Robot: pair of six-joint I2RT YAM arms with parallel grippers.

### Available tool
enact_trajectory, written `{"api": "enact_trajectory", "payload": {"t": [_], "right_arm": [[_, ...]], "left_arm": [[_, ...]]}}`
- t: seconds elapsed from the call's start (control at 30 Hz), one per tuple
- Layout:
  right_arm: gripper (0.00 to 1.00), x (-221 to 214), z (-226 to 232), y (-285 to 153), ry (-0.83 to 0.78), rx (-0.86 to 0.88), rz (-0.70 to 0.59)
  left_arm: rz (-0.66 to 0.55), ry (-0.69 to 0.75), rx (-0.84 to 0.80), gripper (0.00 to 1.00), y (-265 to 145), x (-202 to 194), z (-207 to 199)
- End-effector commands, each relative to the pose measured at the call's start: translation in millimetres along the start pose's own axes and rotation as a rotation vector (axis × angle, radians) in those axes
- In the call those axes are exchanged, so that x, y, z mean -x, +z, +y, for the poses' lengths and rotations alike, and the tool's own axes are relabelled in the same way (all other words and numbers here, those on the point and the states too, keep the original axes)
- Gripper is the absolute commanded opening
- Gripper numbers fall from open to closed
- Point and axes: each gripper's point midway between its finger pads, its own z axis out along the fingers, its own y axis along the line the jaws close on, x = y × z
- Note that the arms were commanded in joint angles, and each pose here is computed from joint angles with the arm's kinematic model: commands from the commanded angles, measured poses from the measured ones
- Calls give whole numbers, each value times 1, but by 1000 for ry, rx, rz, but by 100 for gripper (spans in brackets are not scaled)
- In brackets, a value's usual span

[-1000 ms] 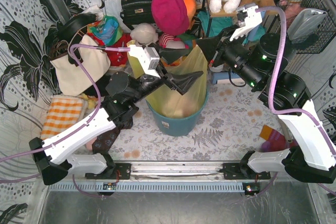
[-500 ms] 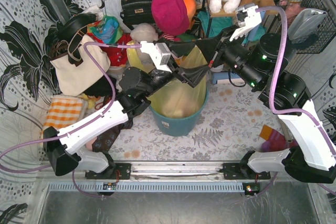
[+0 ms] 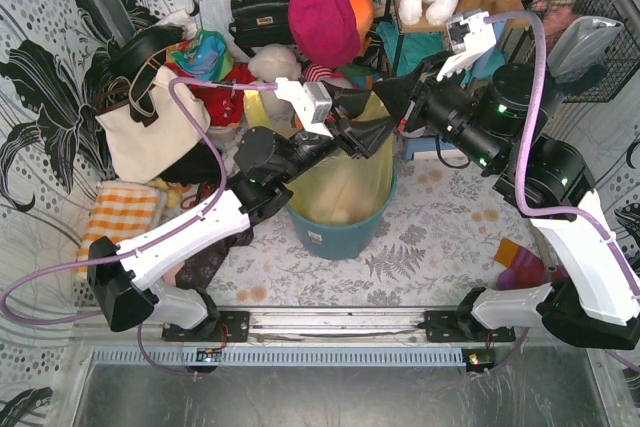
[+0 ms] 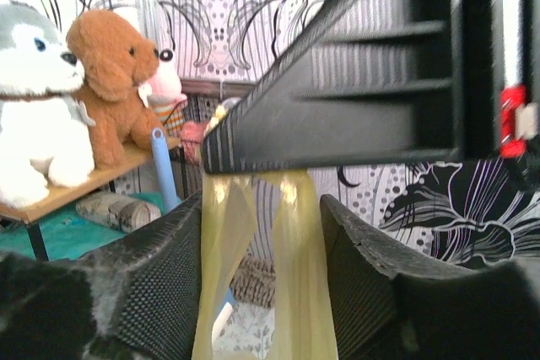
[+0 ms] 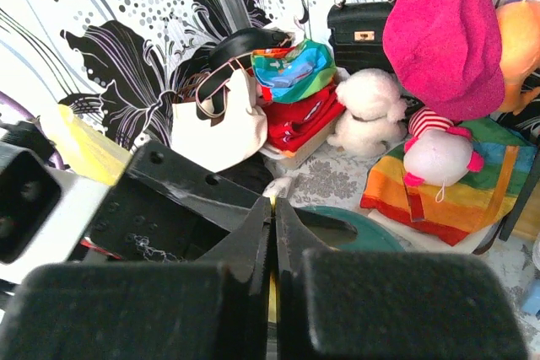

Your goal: Tie the trash bag

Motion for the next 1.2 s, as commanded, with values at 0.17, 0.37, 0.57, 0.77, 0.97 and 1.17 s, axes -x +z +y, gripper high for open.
{"api": "enact_trajectory", "payload": {"t": [0.17, 0.37, 0.57, 0.77, 0.97, 1.17], "right_arm": [[8, 9, 1, -15, 32, -6, 5], [42, 6, -2, -24, 66, -42, 57], [41, -4, -3, -24, 68, -55, 119], [25, -12, -1, -19, 71, -47, 148], [26, -10, 2, -18, 75, -29, 138], [27, -10, 1, -23, 84, -28, 136]], "left_arm": [[5, -24, -3, 35, -4, -11, -1], [24, -20, 4, 1, -1, -14, 1], [22, -20, 14, 0, -3, -13, 2], [19, -16, 19, 0, -3, -11, 3], [28, -13, 28, 0, -4, -13, 5], [26, -12, 53, 0, -6, -13, 11]]}}
